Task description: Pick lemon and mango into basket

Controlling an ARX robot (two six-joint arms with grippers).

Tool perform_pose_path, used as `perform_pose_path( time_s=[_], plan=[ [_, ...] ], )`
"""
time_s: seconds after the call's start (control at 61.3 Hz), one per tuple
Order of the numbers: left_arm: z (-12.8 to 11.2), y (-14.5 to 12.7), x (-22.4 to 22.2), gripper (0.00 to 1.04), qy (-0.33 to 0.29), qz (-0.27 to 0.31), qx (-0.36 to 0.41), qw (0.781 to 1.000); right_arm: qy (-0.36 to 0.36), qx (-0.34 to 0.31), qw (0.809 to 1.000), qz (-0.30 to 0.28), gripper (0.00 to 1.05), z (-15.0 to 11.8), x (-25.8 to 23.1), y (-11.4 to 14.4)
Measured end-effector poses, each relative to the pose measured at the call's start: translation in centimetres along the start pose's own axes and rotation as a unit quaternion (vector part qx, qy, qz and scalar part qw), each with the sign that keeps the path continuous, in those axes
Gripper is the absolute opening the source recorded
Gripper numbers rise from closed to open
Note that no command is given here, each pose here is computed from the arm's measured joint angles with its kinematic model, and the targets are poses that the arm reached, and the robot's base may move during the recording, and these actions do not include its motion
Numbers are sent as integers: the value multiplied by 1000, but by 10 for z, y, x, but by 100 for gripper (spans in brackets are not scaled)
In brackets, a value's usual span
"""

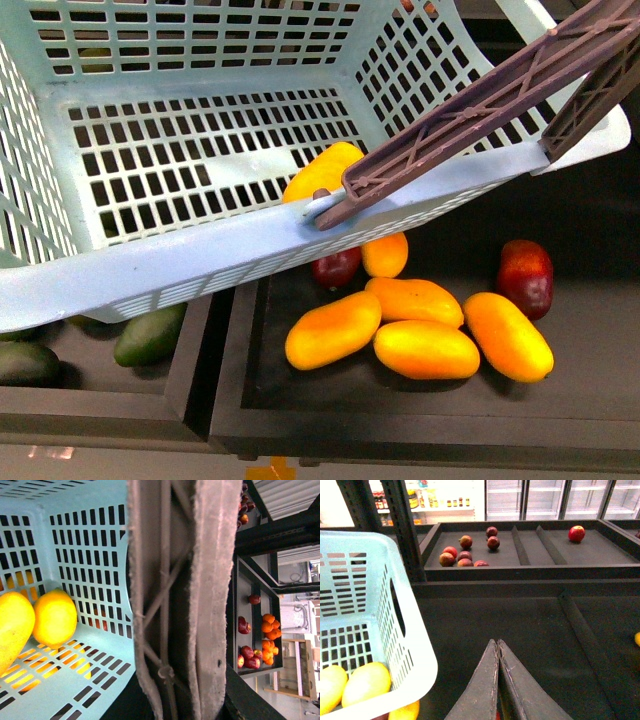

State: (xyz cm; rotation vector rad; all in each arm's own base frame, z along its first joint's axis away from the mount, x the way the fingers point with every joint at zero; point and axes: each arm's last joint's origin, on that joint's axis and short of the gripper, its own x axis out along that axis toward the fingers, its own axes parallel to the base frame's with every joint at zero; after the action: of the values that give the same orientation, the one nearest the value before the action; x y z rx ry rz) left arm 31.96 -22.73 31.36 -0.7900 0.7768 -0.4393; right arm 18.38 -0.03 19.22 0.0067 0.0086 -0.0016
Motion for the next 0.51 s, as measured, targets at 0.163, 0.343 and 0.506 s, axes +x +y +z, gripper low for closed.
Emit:
perform_pose_path(
  time_s=[0.163,0.343,0.506],
  plan=[
    [0,0,0,16,0,0,0,1000,1,0,1000,0,2,-8,-16,0],
    [0,0,0,16,5,-4,-1,1000,2,0,1000,0,2,-14,-29,0],
    [0,0,0,16,3,-2,0,1000,0,0,1000,0,2,-17,-39,0]
  ],
)
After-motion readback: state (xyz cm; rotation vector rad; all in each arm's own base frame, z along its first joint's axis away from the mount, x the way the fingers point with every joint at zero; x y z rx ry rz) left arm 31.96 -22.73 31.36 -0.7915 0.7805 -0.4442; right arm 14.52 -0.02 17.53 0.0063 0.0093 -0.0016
